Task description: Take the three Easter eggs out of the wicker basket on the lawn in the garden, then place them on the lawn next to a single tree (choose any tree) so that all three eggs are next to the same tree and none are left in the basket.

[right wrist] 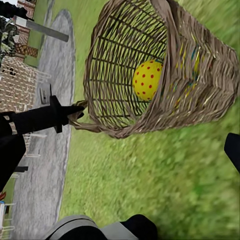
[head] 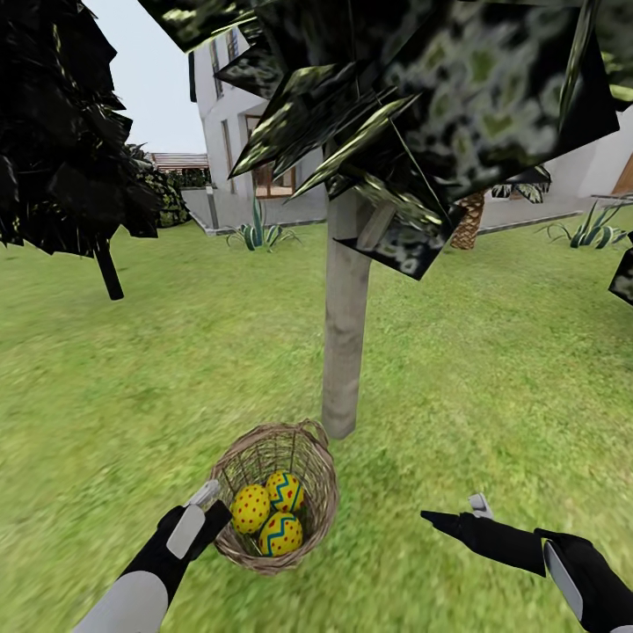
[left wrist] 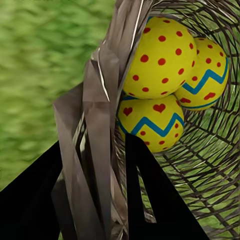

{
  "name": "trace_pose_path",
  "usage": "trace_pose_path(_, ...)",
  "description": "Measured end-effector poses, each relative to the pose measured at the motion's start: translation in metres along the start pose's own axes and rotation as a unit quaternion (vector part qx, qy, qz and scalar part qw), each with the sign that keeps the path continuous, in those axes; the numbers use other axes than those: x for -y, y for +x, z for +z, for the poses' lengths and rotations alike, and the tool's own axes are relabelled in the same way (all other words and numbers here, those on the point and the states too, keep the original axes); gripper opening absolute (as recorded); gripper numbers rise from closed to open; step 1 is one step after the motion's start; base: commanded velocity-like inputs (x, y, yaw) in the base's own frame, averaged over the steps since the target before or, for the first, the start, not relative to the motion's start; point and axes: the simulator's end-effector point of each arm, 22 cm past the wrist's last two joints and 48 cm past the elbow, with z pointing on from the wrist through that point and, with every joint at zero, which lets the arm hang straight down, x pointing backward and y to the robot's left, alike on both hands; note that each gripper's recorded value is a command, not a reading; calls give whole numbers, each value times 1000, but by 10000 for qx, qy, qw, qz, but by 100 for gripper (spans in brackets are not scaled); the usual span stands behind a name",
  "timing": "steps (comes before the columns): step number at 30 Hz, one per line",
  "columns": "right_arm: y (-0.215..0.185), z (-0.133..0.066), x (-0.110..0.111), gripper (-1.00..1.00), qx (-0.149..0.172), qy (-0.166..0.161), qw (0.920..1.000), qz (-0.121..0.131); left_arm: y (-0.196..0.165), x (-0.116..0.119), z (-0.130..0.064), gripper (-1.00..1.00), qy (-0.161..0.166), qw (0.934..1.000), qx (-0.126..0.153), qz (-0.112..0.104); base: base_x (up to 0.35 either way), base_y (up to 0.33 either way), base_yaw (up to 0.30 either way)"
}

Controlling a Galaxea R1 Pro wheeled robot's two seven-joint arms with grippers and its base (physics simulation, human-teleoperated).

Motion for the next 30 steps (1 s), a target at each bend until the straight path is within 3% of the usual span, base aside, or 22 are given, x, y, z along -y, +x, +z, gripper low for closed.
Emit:
trace_pose_path(1, 0, 0, 0, 100, -2, 4, 10000, 0, 0, 0, 0, -100, -3, 10000, 2, 0, 0, 0, 0)
trace_pose_path(2, 0, 0, 0, 100, -3, 6, 10000, -1, 0, 0, 0, 100, 3, 10000, 1, 4, 0, 0, 0)
trace_pose_path(3, 0, 0, 1, 100, -5, 9, 10000, 4, 11, -9, 8, 100, -22, 9998, 120, -145, 0, 0, 0)
trace_pose_path(17, 0, 2, 0, 100, 6, -12, 10000, 7, 10, -9, 9, 100, -25, 9998, 137, -154, 0, 0, 0)
trace_pose_path(30, -11, -5, -21, 100, -5, 14, 10000, 35, -16, 5, -18, 100, 10, 9995, 266, -171, 0, 0, 0)
